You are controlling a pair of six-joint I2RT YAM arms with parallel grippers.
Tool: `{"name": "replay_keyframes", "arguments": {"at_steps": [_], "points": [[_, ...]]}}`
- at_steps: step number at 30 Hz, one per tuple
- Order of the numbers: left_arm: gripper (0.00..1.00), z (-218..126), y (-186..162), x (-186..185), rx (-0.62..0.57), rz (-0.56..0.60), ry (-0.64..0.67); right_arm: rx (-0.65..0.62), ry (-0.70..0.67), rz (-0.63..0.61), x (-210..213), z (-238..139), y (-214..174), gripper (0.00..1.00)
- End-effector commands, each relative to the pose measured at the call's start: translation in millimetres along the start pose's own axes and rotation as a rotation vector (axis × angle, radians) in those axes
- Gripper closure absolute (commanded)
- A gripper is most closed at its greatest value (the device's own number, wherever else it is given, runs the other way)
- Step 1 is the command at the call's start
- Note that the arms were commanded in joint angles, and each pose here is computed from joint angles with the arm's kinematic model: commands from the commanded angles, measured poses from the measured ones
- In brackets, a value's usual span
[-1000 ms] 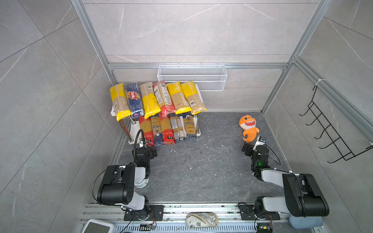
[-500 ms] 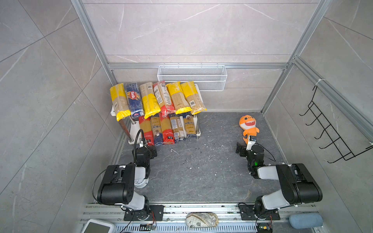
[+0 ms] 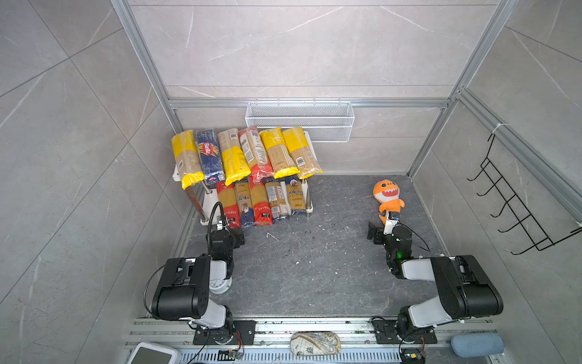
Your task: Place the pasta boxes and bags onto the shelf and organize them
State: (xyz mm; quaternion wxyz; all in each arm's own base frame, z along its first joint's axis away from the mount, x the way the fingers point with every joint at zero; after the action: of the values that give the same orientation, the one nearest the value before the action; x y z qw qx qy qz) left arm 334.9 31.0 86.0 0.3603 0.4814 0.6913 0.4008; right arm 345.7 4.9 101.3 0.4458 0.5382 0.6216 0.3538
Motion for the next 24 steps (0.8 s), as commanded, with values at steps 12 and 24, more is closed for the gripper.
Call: {"name": "replay_keyframes", "arguments": {"at_steps": [12,24], "points": [[0.0,2.5,18.7,-5.1,-0.065,-0.043,-0.027,-0.102,0.262,-0.06,24.0,-6.1,12.1,0.0],[0.0,2.3,19.2,-5.0,-0.066,-0.044,-0.027,-0.104,0.259,-0.058,22.4,-6.6,12.1,0.0]]}}
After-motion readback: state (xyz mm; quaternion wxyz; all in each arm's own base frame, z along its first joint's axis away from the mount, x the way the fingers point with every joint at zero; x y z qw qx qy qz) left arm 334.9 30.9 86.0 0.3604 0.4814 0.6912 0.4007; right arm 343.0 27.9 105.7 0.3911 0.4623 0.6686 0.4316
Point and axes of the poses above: each gripper's point midway between its finger pads, its own z axis out along the fingers, its own x axis along the line the jaws close on, y = z × x, the point moved 4 cm from there along -z, back along the fingers, and after that the axes turned 12 degrees about -z, right-handed, at the moved point
